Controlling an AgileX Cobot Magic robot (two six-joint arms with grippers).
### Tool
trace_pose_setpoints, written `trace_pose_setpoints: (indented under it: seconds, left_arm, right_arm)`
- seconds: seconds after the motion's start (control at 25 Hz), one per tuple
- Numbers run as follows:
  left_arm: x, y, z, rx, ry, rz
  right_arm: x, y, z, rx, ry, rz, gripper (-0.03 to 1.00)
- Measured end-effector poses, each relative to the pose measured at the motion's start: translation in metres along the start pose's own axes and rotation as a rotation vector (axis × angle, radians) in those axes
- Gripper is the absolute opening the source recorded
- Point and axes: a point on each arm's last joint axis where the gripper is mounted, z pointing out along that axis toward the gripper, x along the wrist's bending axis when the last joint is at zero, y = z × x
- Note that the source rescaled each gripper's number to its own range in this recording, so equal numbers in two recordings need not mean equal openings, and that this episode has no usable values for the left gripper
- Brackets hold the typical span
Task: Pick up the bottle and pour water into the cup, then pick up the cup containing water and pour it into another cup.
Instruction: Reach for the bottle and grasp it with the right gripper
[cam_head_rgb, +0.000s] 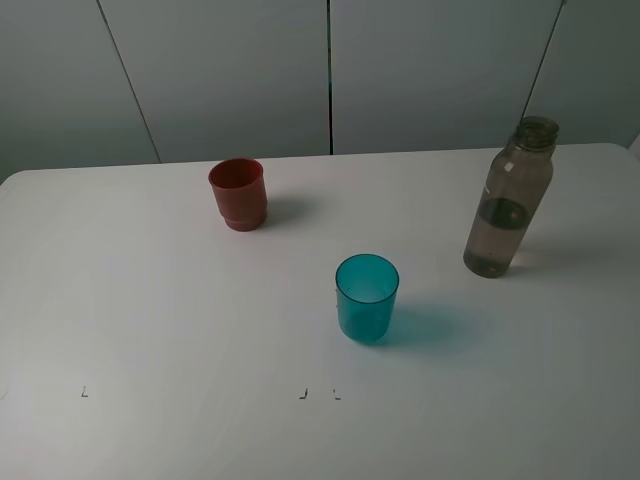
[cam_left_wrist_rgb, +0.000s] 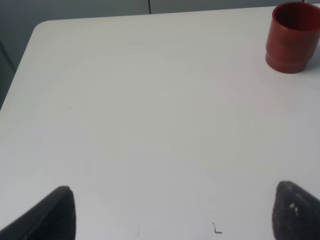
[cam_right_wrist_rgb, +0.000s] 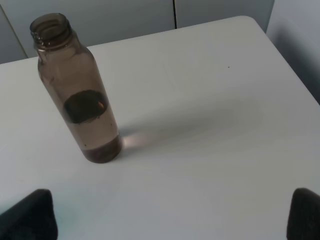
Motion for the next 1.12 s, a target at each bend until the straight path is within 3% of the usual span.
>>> trace_pose_setpoints:
  seconds: [1.12]
  left_arm:
    - [0.0000,0.0000,0.0000,0.000,0.000,0.000]
  right_arm:
    - [0.0000,0.0000,0.0000,0.000,0.000,0.000,1.00]
